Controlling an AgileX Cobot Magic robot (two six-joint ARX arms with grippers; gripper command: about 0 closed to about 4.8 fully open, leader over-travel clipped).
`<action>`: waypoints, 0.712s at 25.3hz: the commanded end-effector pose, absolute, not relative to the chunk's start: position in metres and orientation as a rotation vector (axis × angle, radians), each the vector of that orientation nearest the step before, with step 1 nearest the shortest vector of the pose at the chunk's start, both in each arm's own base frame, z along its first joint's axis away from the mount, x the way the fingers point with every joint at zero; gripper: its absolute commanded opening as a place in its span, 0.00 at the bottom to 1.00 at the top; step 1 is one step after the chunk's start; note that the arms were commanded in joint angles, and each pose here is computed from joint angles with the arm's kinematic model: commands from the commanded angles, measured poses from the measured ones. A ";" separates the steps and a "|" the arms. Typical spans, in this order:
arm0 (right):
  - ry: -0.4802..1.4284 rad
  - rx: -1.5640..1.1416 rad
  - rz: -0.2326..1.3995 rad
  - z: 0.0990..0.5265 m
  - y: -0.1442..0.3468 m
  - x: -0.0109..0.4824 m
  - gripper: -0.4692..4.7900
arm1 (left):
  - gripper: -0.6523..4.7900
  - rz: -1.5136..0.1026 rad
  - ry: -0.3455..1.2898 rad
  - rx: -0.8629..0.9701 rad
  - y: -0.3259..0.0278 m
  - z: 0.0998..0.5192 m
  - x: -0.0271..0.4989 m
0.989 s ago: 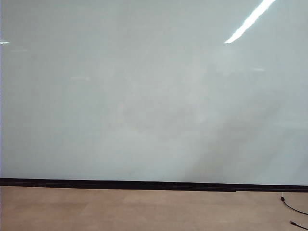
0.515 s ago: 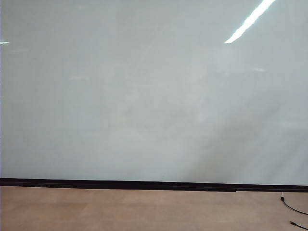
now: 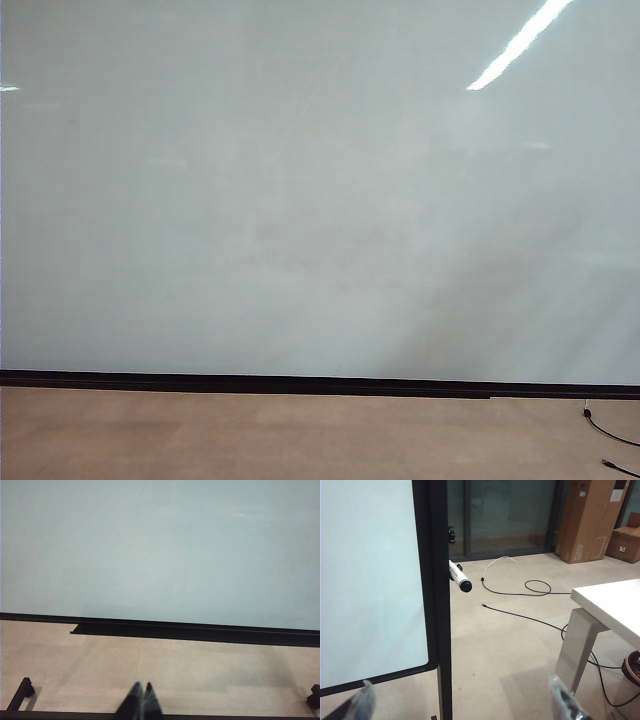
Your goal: Pick up the pen on the shelf to the right of the whiteboard and write the letter Z.
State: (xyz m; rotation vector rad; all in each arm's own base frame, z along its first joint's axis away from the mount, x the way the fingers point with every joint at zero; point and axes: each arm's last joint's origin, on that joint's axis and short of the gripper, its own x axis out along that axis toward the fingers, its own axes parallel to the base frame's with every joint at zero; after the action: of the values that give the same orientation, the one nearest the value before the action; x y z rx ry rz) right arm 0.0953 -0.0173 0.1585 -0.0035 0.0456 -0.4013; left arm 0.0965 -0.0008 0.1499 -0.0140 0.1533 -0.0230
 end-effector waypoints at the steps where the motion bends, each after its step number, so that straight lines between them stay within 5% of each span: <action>1: 0.026 -0.002 -0.399 0.161 -0.017 0.095 1.00 | 0.11 -0.024 0.146 -0.009 -0.001 0.151 0.096; 18: -0.027 0.004 -0.451 0.179 -0.019 0.094 1.00 | 0.11 -0.024 0.146 -0.009 -0.001 0.151 0.096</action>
State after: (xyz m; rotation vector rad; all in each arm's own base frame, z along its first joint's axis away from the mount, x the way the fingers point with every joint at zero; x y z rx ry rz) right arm 0.0930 -0.0182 0.1785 0.0070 -0.0365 -0.4424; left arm 0.0965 -0.0008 0.1499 -0.0136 0.1533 -0.0231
